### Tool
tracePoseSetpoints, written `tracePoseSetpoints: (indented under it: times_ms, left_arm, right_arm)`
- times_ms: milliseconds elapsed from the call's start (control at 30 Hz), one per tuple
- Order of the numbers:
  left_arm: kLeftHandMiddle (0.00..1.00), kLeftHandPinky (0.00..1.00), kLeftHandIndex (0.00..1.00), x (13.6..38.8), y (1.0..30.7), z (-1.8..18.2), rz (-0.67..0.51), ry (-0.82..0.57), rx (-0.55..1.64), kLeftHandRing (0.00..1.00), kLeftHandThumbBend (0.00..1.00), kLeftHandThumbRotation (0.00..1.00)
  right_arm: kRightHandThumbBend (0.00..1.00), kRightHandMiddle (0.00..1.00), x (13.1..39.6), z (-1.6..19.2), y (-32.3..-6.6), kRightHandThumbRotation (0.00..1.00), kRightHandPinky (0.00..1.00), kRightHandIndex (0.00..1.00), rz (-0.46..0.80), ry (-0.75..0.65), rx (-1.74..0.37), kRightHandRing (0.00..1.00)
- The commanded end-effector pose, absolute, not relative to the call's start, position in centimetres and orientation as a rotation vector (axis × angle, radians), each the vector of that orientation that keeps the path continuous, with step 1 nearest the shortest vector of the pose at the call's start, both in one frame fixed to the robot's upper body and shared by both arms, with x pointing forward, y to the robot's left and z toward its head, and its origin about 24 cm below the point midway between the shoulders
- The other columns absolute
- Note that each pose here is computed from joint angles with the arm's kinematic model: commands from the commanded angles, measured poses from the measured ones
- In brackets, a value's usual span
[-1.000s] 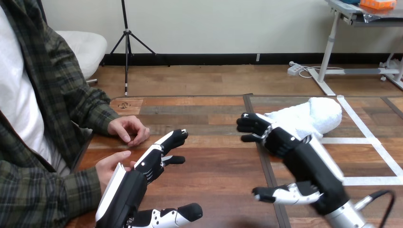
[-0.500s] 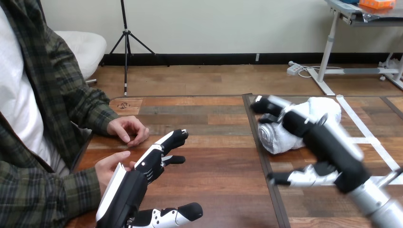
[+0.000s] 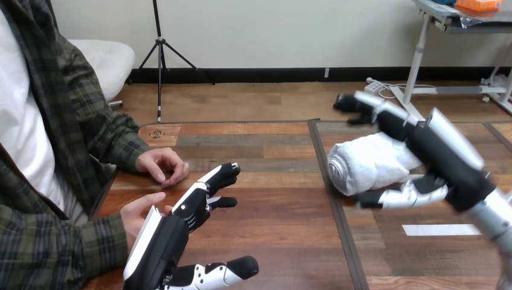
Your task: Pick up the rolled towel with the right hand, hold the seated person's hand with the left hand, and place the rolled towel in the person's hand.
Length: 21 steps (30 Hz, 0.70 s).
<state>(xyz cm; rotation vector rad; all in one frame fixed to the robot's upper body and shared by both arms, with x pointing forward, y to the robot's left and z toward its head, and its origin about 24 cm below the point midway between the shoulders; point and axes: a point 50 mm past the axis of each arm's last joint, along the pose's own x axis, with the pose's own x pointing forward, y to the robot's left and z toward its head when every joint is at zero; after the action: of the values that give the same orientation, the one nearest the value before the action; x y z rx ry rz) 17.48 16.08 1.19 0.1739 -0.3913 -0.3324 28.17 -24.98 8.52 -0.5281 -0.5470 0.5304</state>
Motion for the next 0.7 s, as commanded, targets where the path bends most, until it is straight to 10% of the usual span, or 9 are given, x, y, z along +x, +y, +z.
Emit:
tracePoseSetpoints:
  times_ms: [0, 667]
  left_arm:
    - [0.89, 0.76, 0.86, 19.0, 15.6, 2.5, -0.338, -0.472, 0.174, 0.89, 1.00, 0.51]
    - [0.89, 0.76, 0.86, 19.0, 15.6, 2.8, -0.340, -0.479, 0.173, 0.89, 1.00, 0.51]
  right_arm:
    - [1.00, 0.89, 29.8, 12.0, -25.2, 0.39, 0.87, 0.91, 0.513, -0.647, -0.600, 0.92]
    - [1.00, 0.90, 31.5, 15.3, -25.3, 0.36, 0.90, 0.89, 0.537, -0.639, -0.773, 0.93]
